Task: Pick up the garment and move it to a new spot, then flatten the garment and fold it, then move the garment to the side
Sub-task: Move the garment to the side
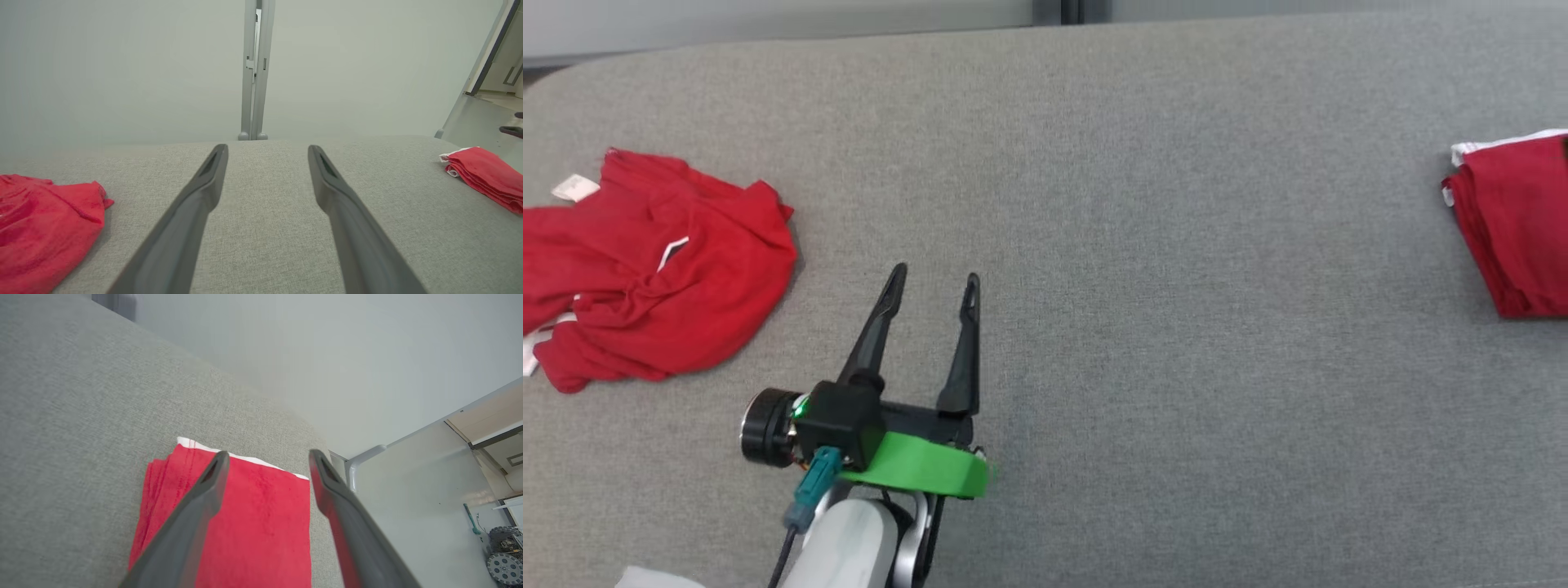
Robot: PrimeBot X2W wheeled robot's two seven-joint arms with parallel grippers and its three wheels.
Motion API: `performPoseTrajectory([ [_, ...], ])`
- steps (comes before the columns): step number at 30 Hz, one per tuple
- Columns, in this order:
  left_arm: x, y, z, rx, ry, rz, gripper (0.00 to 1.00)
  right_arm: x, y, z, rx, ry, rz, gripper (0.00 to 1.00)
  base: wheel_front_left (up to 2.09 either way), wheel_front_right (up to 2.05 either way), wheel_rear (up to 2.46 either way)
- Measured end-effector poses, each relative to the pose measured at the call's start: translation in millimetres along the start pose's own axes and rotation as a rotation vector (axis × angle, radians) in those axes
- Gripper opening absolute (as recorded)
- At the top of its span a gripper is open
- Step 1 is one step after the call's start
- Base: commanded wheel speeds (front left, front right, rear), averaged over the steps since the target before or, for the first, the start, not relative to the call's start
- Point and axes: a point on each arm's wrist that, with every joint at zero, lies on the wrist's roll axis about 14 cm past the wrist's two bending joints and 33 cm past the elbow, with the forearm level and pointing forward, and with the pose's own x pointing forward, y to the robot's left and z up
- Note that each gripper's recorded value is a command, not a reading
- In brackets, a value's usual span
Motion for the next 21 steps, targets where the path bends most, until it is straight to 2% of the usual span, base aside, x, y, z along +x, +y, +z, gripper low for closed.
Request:
performPoseTrajectory([
  [2,-6,6,9,0.005,-0.02,0.021,1.0,-4,5,25,0.034,-0.074,0.003,1.0,0.0,0.0,0.0],
  [3,-12,9,16,0.014,-0.035,0.034,1.0,-8,13,49,0.08,-0.151,0.012,1.0,0.0,0.0,0.0],
  [6,-24,12,26,0.051,-0.058,0.047,1.0,-24,25,92,0.199,-0.303,0.017,1.0,0.0,0.0,0.0],
  [9,-36,17,36,0.058,-0.081,0.07,1.0,-48,25,114,0.32,-0.421,-0.007,1.0,0.0,0.0,0.0],
  [13,-52,21,44,0.059,-0.1,0.095,1.0,-80,48,118,0.453,-0.511,-0.007,1.0,0.0,0.0,0.0],
  [21,-75,30,47,0.069,-0.105,0.138,1.0,-133,98,112,0.613,-0.591,-0.006,1.0,0.0,0.0,0.0],
])
